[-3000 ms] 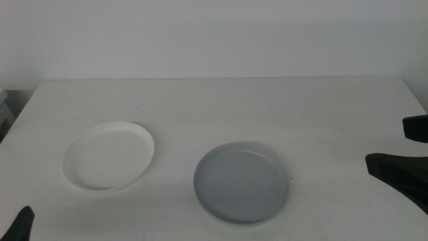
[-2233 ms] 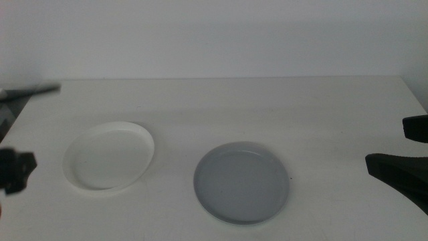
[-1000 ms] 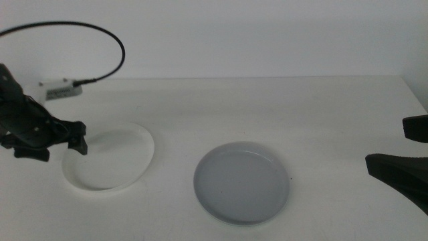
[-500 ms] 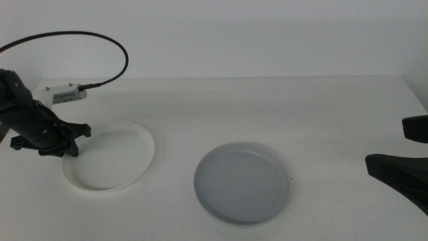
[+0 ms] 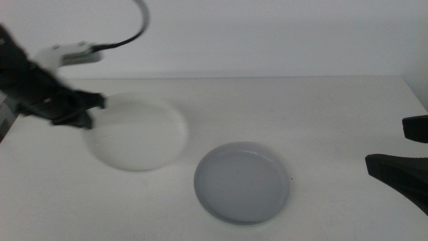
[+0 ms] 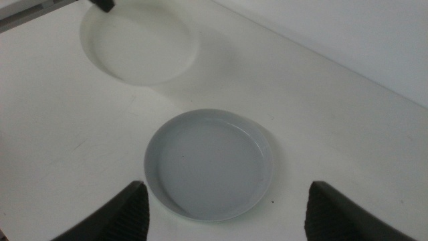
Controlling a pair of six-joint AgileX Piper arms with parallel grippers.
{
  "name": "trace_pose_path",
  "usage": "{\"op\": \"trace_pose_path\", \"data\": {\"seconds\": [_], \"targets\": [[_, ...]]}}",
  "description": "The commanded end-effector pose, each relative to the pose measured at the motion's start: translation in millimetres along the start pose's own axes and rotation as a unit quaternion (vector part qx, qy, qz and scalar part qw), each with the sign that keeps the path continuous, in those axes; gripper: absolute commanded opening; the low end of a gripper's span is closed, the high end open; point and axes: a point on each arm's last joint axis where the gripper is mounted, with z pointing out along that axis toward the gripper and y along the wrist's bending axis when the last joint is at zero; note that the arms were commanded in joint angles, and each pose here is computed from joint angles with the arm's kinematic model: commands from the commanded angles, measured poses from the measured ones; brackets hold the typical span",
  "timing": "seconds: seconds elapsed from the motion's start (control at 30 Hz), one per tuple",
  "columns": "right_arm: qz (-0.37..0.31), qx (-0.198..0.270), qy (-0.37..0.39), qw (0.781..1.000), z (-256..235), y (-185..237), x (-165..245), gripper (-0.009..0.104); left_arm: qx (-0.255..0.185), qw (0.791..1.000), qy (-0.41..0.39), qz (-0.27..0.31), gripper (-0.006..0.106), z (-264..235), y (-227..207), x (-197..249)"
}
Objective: Stack the three bowls on top of each other.
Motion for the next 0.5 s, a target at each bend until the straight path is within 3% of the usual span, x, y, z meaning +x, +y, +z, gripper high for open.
{"op": "trace_pose_path", "data": {"seconds": [0.0,0.27,0.47], "targets": [[-0.004,0.014,-0.045,0.999,-5,-2,-12,0.059,0.036,0.998,-0.047,0.026,0.0,-30,-40,-5],[-0.004,0.014,-0.045,0.999,-5,-2,-12,0.059,0.102,0.991,-0.017,0.083,0.0,-13,-127,16],[-0.004,0.014,-0.045,0.999,-5,-2,-12,0.059,0.117,0.988,0.0,0.099,0.0,8,-156,27]]}}
